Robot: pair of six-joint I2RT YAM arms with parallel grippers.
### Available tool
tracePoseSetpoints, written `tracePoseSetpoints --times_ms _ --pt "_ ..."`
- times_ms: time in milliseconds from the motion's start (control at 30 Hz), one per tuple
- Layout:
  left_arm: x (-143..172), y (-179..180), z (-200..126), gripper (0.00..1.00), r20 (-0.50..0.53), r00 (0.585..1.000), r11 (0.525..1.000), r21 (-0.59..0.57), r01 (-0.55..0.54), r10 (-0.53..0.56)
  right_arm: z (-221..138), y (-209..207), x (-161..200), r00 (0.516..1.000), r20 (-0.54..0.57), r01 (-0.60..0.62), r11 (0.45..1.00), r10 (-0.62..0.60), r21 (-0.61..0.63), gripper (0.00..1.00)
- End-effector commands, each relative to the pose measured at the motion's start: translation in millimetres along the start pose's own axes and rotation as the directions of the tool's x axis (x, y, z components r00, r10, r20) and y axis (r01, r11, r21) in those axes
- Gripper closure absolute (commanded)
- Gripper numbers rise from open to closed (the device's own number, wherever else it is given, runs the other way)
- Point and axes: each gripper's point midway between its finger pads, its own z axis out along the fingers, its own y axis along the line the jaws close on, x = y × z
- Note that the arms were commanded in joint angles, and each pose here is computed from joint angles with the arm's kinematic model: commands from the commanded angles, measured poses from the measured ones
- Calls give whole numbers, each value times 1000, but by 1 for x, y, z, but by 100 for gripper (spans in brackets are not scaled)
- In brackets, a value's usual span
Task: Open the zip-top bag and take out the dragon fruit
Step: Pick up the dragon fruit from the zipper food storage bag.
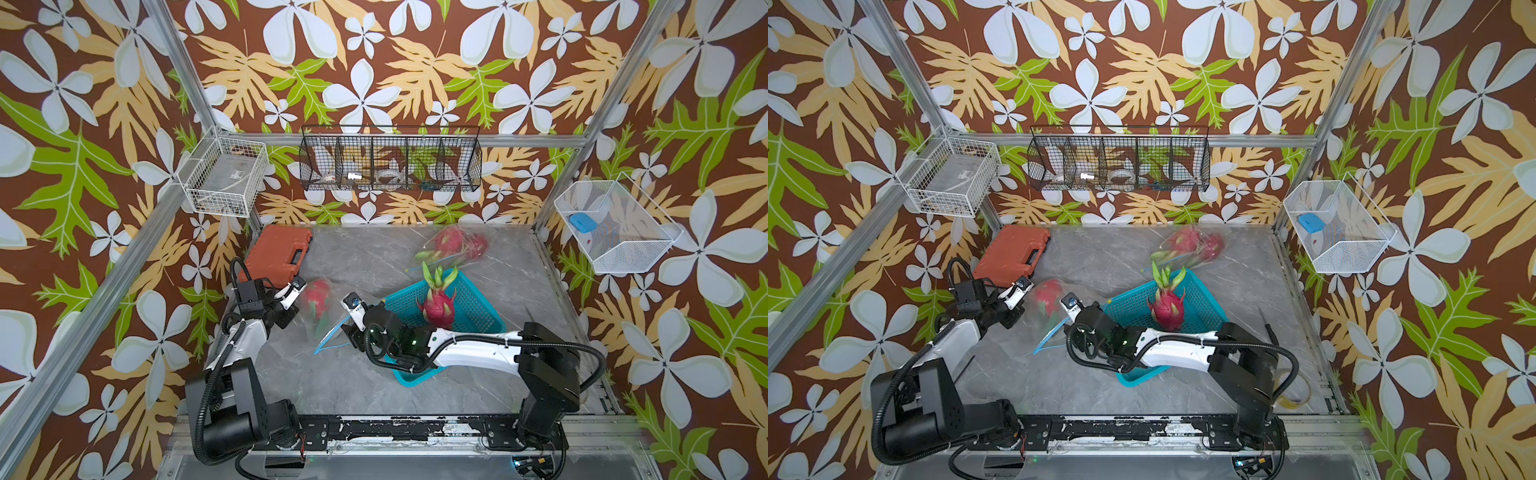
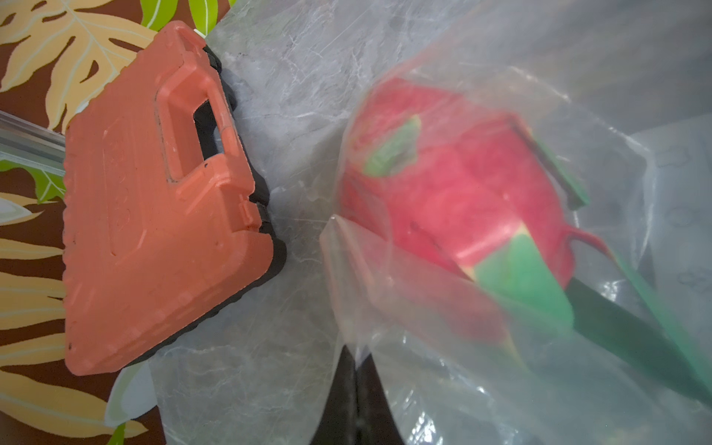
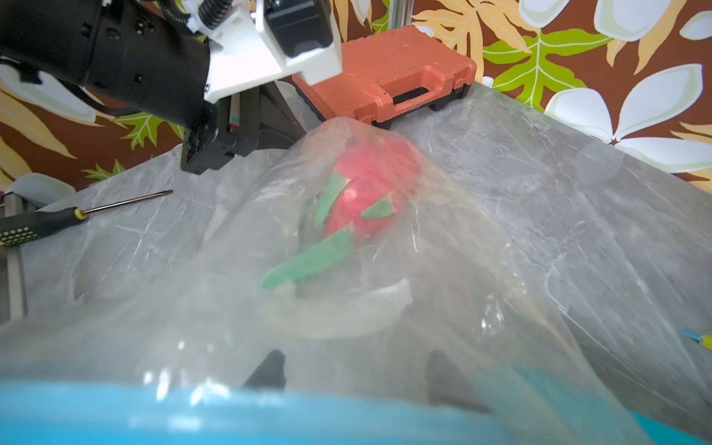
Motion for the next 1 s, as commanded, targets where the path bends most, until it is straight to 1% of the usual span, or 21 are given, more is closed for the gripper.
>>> tracePoseSetpoints --times_ms 0,100,233,400,500,567,700,733,833,967 --pt "-1 -4 1 100 9 1000 1000 23 2 -2 18 0 -8 1000 24 2 1000 -2 31 30" --pt "0 -5 2 100 6 1000 1000 26 0 0 41 4 -5 1000 9 12 999 -13 35 29" --pt "2 -6 5 100 0 1000 999 33 0 0 65 4 -3 1000 7 -21 999 20 35 28" --pt "6 -9 7 100 -10 1000 999 45 2 -1 90 -1 8 994 34 -110 992 108 62 26" --pt "9 -12 8 100 -14 1000 999 51 0 0 101 0 18 981 52 -188 980 185 59 25" --pt "11 -14 9 100 -17 1000 998 55 -4 4 105 7 19 970 76 -234 972 232 13 22" --pt "16 -19 10 100 -29 1000 998 68 -6 8 108 15 19 949 107 -293 955 296 -49 11" --pt "18 -20 11 100 -34 999 997 73 -6 8 108 16 19 944 116 -304 951 309 -62 10" --pt "20 -23 12 100 -39 999 997 80 -5 8 111 16 21 938 124 -318 946 324 -67 10" --pt "21 -25 11 100 -40 999 996 86 -5 9 124 16 25 937 112 -326 944 330 -47 17"
